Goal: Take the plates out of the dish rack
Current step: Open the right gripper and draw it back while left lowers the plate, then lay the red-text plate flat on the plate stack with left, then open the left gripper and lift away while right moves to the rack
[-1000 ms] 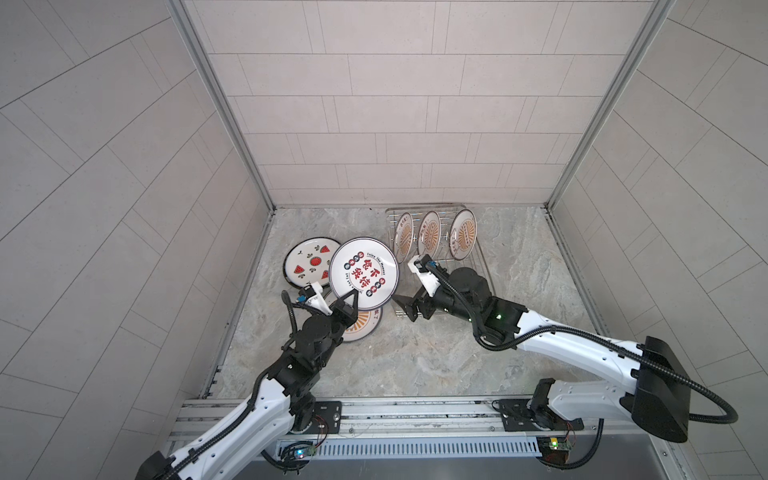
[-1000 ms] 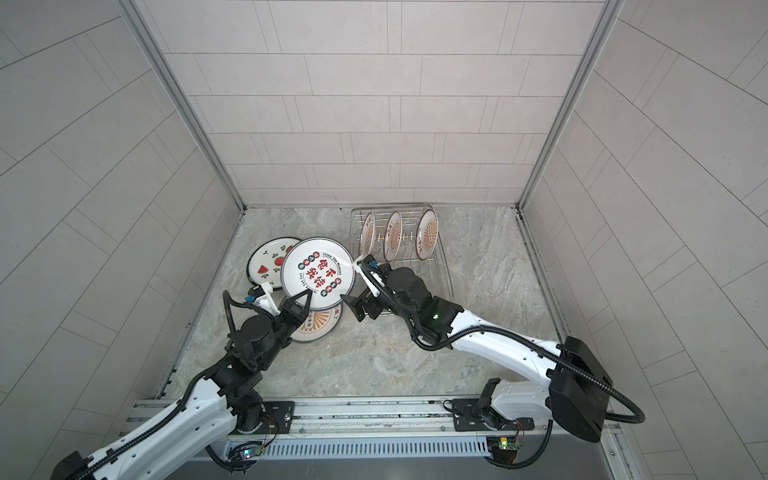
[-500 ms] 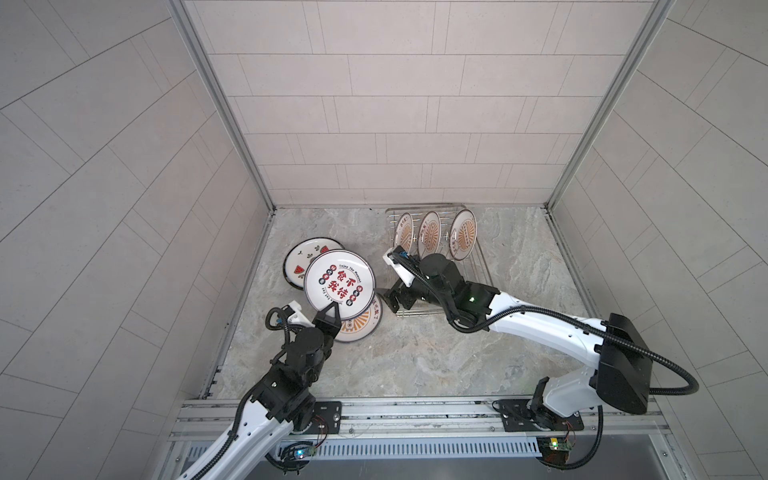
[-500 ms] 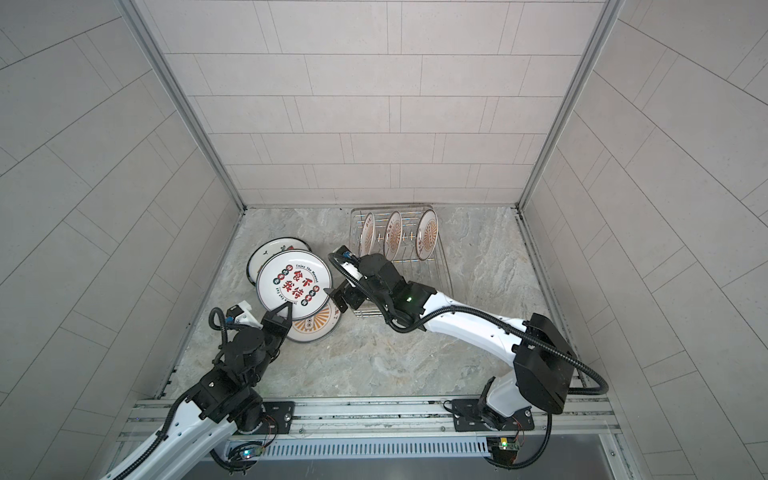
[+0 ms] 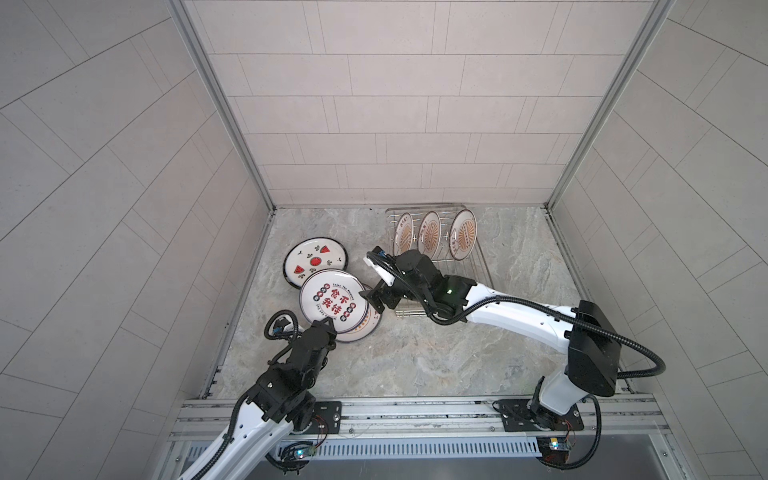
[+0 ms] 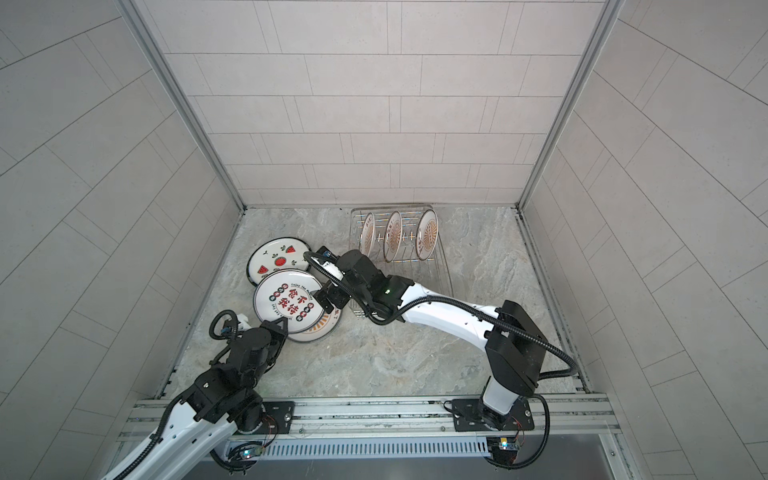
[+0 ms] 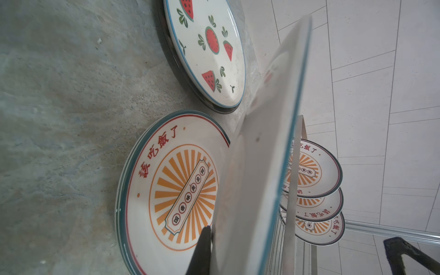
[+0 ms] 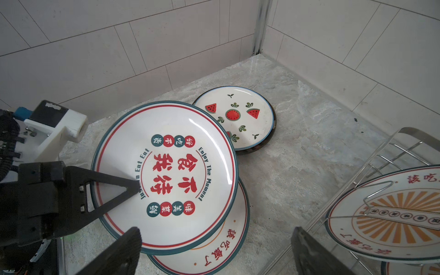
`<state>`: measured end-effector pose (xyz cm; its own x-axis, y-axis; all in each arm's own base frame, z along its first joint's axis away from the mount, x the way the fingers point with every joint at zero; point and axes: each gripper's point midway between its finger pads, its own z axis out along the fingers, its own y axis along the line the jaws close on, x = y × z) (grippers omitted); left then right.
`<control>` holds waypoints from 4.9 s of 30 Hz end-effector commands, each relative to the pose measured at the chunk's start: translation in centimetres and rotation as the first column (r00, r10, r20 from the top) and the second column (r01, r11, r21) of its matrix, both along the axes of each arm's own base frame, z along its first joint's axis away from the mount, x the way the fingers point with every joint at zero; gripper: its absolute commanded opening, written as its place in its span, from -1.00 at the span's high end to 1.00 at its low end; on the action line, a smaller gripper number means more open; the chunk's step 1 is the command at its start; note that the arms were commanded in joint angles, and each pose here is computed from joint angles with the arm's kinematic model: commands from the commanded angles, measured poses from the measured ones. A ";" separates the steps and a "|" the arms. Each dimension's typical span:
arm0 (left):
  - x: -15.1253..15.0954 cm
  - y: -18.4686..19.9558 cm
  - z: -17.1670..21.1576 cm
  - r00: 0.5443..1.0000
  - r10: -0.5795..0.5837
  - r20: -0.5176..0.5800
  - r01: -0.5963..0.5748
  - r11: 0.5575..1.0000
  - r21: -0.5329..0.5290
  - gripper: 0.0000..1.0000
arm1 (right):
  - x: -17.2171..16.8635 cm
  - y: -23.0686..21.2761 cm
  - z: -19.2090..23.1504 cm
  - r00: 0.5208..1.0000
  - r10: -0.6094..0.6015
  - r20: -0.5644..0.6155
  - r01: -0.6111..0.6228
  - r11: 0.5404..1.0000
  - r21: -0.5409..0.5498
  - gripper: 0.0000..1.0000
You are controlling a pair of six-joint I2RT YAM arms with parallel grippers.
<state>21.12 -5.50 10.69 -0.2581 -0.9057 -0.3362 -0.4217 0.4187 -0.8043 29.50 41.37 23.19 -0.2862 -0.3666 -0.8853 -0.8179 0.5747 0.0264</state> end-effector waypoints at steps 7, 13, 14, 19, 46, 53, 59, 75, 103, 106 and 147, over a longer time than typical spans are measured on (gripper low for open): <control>0.4 -0.1 0.3 0.999 0.043 -0.029 -0.044 0.998 -0.040 1.00 | 0.1 1.1 -1.3 0.999 0.018 -0.036 -0.019 0.999 -0.036 -0.99; 0.7 -1.0 -0.6 0.998 0.015 -0.064 -0.018 0.999 -0.044 1.00 | 0.5 1.2 -2.0 0.999 0.007 -0.043 -0.009 0.998 -0.067 -0.99; 0.7 -1.0 -0.6 0.997 0.015 -0.070 -0.018 0.999 -0.041 1.00 | 0.5 1.2 -2.0 0.999 0.006 -0.042 -0.009 0.998 -0.068 -0.99; 0.8 -1.3 -1.3 0.996 0.012 -0.085 -0.017 0.998 -0.053 1.00 | 0.5 1.1 -2.3 0.999 0.002 -0.045 -0.005 0.997 -0.075 -0.99; 0.9 -2.2 -3.3 0.989 -0.003 -0.145 -0.007 0.998 -0.066 0.83 | 0.2 0.6 -3.0 0.999 0.003 -0.052 -0.008 0.995 -0.102 -0.96; 0.9 -2.1 -3.7 0.987 0.007 -0.159 -0.017 0.998 -0.059 0.71 | 0.3 0.6 -3.3 0.998 0.001 -0.057 -0.008 0.994 -0.112 -0.95; 1.0 -1.2 -3.3 0.989 0.031 -0.147 -0.031 1.000 0.004 0.51 | 0.3 0.6 -3.6 0.998 0.000 -0.063 -0.008 0.993 -0.121 -0.95; 0.3 1.0 -3.8 0.973 0.111 -0.203 -0.084 0.987 0.135 0.10 | 0.5 0.9 -4.6 0.997 0.000 -0.082 -0.012 0.989 -0.149 -0.94; 0.8 -0.5 -4.4 0.971 0.037 -0.237 -0.003 0.990 0.144 -0.38 | 0.7 1.0 -5.1 0.996 -0.005 -0.089 -0.008 0.988 -0.153 -0.95; 0.8 -0.5 -4.5 0.969 0.042 -0.243 -0.004 0.988 0.154 -0.38 | 0.6 1.0 -5.3 0.996 -0.006 -0.091 -0.008 0.988 -0.156 -0.94; 5.2 -0.2 4.4 0.999 -0.041 -0.029 0.050 0.881 0.470 -0.91 | -1.4 -9.0 1.2 0.960 -0.271 0.074 0.247 0.939 0.238 -0.99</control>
